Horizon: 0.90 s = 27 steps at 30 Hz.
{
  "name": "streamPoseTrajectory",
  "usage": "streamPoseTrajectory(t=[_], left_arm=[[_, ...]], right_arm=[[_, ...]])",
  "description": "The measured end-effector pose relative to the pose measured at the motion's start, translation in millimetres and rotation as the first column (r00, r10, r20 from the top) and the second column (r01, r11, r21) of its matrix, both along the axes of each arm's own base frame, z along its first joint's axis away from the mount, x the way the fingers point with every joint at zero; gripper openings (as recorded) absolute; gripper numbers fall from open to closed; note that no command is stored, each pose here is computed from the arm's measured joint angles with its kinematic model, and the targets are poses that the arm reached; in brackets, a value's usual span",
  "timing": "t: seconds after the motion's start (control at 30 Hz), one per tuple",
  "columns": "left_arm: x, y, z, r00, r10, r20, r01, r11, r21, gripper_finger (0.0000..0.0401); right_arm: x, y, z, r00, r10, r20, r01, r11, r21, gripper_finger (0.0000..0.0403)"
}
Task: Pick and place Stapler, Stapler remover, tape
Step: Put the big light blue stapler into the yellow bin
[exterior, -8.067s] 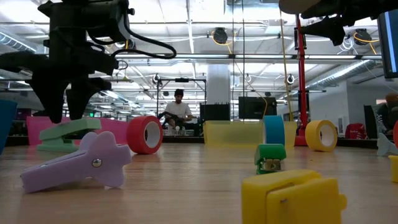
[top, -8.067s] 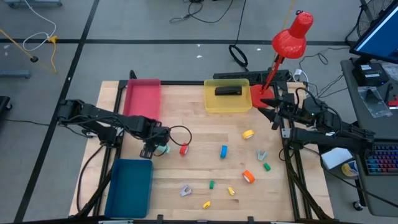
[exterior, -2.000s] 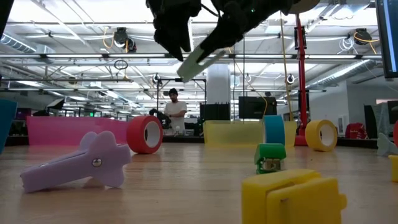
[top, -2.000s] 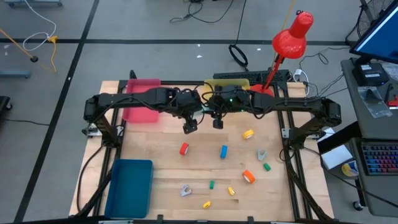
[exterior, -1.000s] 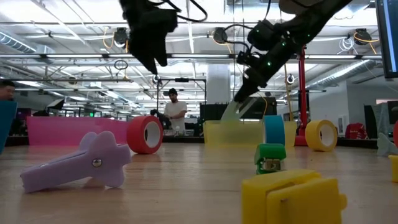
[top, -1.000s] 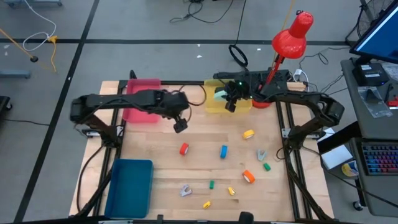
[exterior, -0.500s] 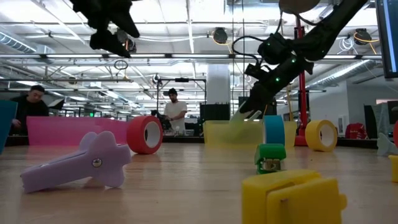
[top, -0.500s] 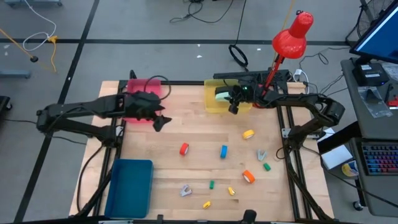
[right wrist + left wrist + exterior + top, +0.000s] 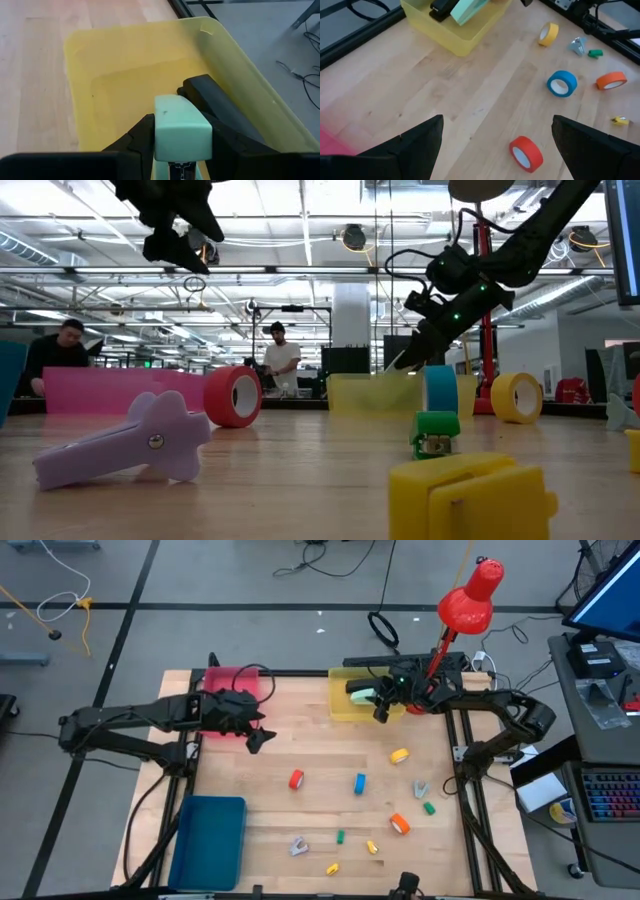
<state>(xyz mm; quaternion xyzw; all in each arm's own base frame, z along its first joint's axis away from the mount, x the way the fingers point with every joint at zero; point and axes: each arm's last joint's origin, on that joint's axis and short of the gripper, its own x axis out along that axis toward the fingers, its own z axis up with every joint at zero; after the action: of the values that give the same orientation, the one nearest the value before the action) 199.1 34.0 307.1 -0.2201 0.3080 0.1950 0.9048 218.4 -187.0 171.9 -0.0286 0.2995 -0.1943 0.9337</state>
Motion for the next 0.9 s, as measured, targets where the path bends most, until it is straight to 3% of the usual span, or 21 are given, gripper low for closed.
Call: streamPoseTrajectory(t=[0.27, 0.9], left_arm=[[4.2, 0.6, -2.6, 1.000, 0.000, -0.008, 0.000, 1.000, -0.001, 0.0365], [4.8, 0.0, -2.1, 1.000, -0.019, 0.002, 0.019, 1.000, -0.017, 0.0365]], right_arm=[[-1.8, -1.7, -8.4, 1.000, 0.002, 0.016, -0.002, 1.000, 0.020, 0.0120], [-14.7, -9.3, -21.7, 0.993, -0.077, -0.091, 0.082, 0.995, 0.050, 0.0139]])
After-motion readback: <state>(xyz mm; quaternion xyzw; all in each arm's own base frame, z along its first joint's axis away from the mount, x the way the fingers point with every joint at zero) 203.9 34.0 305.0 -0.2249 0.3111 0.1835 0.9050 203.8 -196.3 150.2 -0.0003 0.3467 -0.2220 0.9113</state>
